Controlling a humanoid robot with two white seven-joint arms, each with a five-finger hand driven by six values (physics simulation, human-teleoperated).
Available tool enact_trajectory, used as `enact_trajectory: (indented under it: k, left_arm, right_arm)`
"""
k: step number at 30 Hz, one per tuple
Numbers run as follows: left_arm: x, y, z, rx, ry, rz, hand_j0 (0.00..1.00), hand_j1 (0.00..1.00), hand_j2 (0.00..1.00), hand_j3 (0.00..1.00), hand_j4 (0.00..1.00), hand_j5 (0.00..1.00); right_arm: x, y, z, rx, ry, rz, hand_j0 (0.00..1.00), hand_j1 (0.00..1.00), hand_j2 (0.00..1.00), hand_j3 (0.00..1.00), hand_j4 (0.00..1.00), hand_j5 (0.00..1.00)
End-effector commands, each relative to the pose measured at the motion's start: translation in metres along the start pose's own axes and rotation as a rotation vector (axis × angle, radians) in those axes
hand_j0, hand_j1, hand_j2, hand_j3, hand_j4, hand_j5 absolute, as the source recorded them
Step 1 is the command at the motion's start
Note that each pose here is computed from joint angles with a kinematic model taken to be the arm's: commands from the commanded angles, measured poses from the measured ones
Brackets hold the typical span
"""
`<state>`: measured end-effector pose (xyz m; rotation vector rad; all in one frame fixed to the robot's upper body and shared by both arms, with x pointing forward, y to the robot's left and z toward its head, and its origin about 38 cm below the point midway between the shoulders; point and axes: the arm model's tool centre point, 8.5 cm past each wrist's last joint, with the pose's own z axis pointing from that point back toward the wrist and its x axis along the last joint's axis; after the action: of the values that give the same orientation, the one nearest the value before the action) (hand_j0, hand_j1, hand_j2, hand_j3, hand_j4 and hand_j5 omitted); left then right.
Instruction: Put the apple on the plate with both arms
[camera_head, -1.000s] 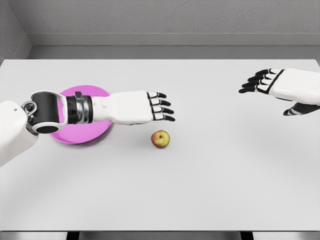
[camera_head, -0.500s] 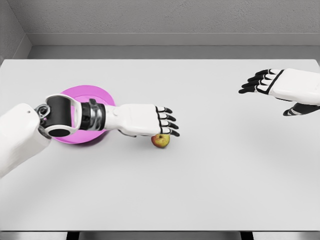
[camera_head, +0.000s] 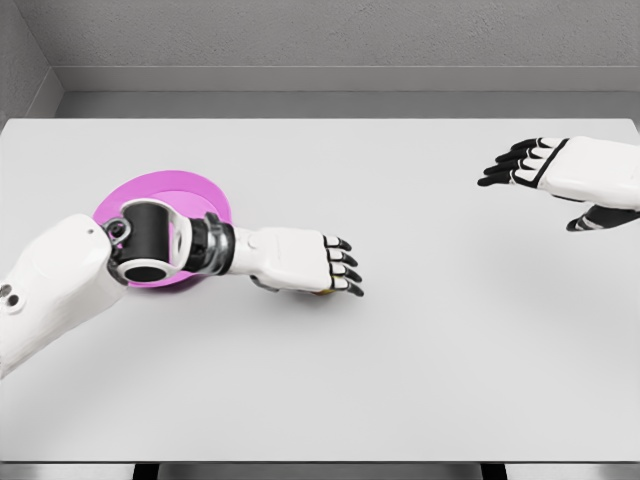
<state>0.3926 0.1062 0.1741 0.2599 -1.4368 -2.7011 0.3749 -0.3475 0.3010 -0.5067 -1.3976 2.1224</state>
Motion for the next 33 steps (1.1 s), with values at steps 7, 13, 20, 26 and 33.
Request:
enact_trajectory:
  k: [7, 13, 20, 26, 33]
  left_arm:
    - [0.001, -0.001, -0.015, -0.015, -0.016, 0.015, 1.00, 1.00, 1.00, 1.00, 1.00, 1.00]
    - [-0.011, 0.009, -0.019, -0.023, 0.012, -0.017, 1.00, 1.00, 1.00, 1.00, 1.00, 1.00]
    - [-0.014, 0.017, -0.018, -0.041, 0.010, -0.055, 1.00, 1.00, 1.00, 1.00, 1.00, 1.00]
    - [-0.011, 0.015, -0.020, -0.050, 0.000, -0.054, 1.00, 1.00, 1.00, 1.00, 1.00, 1.00]
    - [-0.012, 0.013, -0.020, -0.058, 0.000, -0.056, 1.00, 1.00, 1.00, 1.00, 1.00, 1.00]
  right_arm:
    - [-0.002, 0.000, 0.001, -0.002, 0.006, -0.007, 1.00, 1.00, 1.00, 1.00, 1.00, 1.00]
    - [-0.001, -0.001, 0.001, -0.002, 0.004, -0.005, 1.00, 1.00, 1.00, 1.00, 1.00, 1.00]
    - [-0.001, -0.001, 0.001, -0.001, 0.005, -0.004, 1.00, 1.00, 1.00, 1.00, 1.00, 1.00]
    - [-0.001, 0.000, 0.001, -0.001, 0.003, -0.005, 1.00, 1.00, 1.00, 1.00, 1.00, 1.00]
    - [-0.001, 0.000, 0.001, -0.001, 0.003, -0.005, 1.00, 1.00, 1.00, 1.00, 1.00, 1.00]
